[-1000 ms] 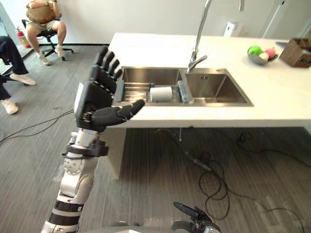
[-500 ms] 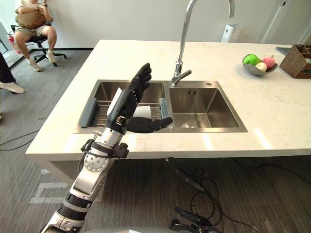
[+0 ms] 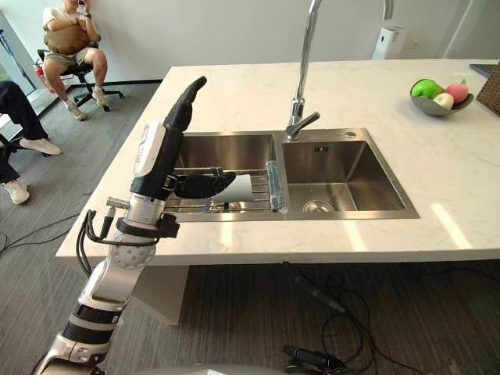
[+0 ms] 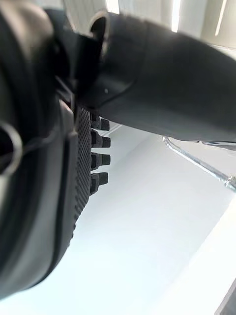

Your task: Walk over to the sink, pick up the cup, carry it to the dishwasher, place the cup inside the dishwasher, then close the dishwasher door

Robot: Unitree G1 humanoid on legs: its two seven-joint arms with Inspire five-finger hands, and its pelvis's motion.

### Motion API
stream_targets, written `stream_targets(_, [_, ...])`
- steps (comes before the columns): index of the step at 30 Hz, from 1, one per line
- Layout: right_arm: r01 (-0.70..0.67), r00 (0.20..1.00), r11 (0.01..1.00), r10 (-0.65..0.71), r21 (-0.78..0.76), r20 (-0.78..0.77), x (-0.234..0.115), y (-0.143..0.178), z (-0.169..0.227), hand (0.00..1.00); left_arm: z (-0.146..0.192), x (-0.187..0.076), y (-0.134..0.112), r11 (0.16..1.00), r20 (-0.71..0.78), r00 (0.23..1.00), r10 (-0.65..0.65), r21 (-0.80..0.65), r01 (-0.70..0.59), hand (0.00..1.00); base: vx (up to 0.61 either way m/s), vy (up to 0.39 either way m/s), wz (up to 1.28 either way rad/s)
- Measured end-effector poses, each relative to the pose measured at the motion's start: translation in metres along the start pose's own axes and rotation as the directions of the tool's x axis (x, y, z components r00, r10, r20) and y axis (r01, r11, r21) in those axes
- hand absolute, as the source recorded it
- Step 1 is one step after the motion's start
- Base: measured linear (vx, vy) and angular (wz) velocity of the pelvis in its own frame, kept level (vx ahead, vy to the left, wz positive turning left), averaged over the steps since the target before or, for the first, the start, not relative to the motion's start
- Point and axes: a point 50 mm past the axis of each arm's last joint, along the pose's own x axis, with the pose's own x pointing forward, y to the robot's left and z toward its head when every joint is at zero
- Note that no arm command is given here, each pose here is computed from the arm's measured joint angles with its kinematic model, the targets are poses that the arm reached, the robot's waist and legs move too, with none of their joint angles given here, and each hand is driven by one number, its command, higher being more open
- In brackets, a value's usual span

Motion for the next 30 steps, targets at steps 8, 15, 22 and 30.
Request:
stream_targets(8, [-0.003, 1.0, 1.0, 0.003, -0.019, -0.002, 0.0, 0.003, 0.002, 1.0, -0.038, -0.001, -0.007, 0.968, -0.162, 0.971, -0.176, 0.15, 0.2, 1.0, 0.0, -0.012, -0.08])
stream_targets(15, [-0.003, 1.0, 0.999, 0.003, -0.043, -0.004, 0.001, 0.005, 0.001, 1.0, -0.061, -0.014, -0.034, 0.909, -0.295, 0.892, -0.343, 0.137, 0.394, 1.0, -0.01, -0.007, -0.11])
stream_targets(22, [-0.004, 1.0, 0.999, 0.003, -0.046, -0.013, 0.001, 0.009, -0.003, 1.0, -0.08, -0.025, -0.047, 0.893, -0.391, 0.849, -0.356, 0.125, 0.432, 1.0, -0.03, -0.018, -0.09])
stream_targets(30, [-0.004, 1.0, 0.999, 0.004, -0.053, -0.005, 0.002, 0.012, -0.005, 1.0, -0.086, -0.024, -0.056, 0.902, -0.415, 0.852, -0.318, 0.146, 0.407, 1.0, -0.06, -0.018, -0.12])
